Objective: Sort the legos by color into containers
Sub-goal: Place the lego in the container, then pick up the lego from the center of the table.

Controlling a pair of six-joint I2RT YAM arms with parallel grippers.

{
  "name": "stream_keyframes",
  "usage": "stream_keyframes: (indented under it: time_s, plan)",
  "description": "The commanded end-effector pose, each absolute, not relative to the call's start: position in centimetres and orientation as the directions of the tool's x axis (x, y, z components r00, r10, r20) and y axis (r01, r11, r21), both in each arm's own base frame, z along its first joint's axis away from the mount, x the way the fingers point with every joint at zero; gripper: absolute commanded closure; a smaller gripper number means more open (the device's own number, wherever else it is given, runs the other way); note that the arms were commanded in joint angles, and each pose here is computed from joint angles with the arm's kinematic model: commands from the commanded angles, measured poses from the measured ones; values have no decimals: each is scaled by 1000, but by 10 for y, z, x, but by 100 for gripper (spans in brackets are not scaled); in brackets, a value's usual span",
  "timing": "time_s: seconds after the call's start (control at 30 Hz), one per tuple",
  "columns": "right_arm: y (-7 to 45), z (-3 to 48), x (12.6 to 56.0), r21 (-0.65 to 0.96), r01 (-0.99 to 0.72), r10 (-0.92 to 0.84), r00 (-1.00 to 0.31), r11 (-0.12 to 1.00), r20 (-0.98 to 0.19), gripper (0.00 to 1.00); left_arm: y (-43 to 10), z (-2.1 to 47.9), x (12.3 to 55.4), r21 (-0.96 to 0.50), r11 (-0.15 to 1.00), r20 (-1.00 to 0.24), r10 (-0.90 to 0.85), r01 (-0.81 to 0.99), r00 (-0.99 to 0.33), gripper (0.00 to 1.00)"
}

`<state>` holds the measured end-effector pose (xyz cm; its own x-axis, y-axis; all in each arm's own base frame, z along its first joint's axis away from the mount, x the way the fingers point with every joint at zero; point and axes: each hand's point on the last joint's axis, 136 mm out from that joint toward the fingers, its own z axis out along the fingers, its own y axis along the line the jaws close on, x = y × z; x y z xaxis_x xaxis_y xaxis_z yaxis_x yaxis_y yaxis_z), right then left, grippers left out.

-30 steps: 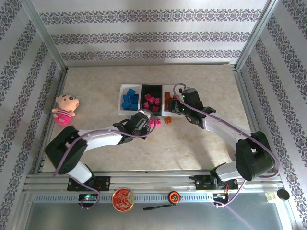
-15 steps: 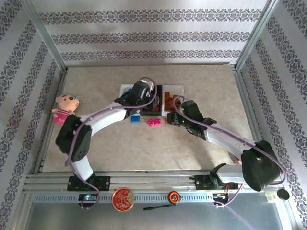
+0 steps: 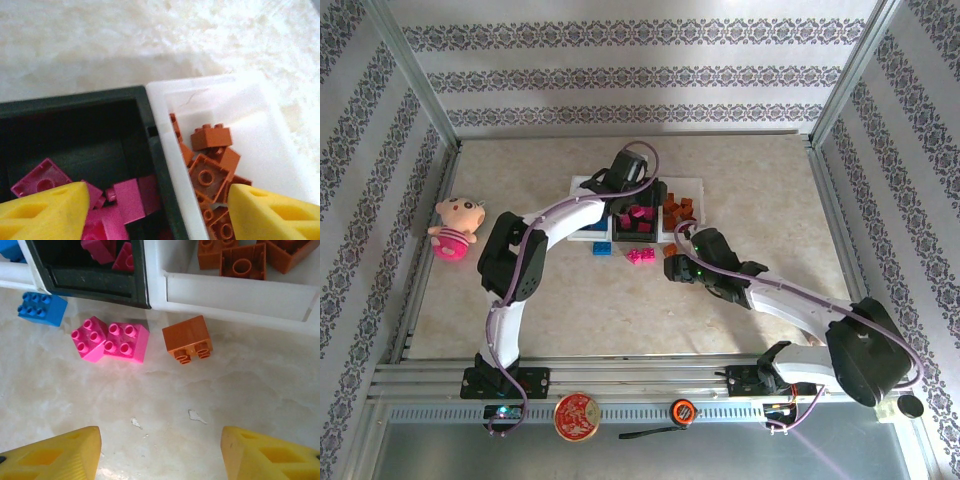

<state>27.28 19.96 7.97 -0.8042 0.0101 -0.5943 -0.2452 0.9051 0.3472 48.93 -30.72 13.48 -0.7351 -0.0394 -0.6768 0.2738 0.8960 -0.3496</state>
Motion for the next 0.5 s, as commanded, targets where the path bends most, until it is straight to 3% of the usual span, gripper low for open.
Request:
stream_keyframes:
  time_s: [0.0, 0.23, 0.47]
  plan:
    - [208, 77, 278, 343, -270, -9, -797, 900, -604, 35, -303, 171, 482, -387, 876, -693, -71, 287, -717, 21]
    - [220, 69, 298, 338, -270, -4, -787, 901, -618, 35, -286, 222, 412, -451, 823, -756, -145, 346, -639, 1]
    - [220, 63, 322, 321, -233, 25, -773, 918, -634, 36, -248, 198, 331, -489, 814, -737, -193, 314, -648, 0]
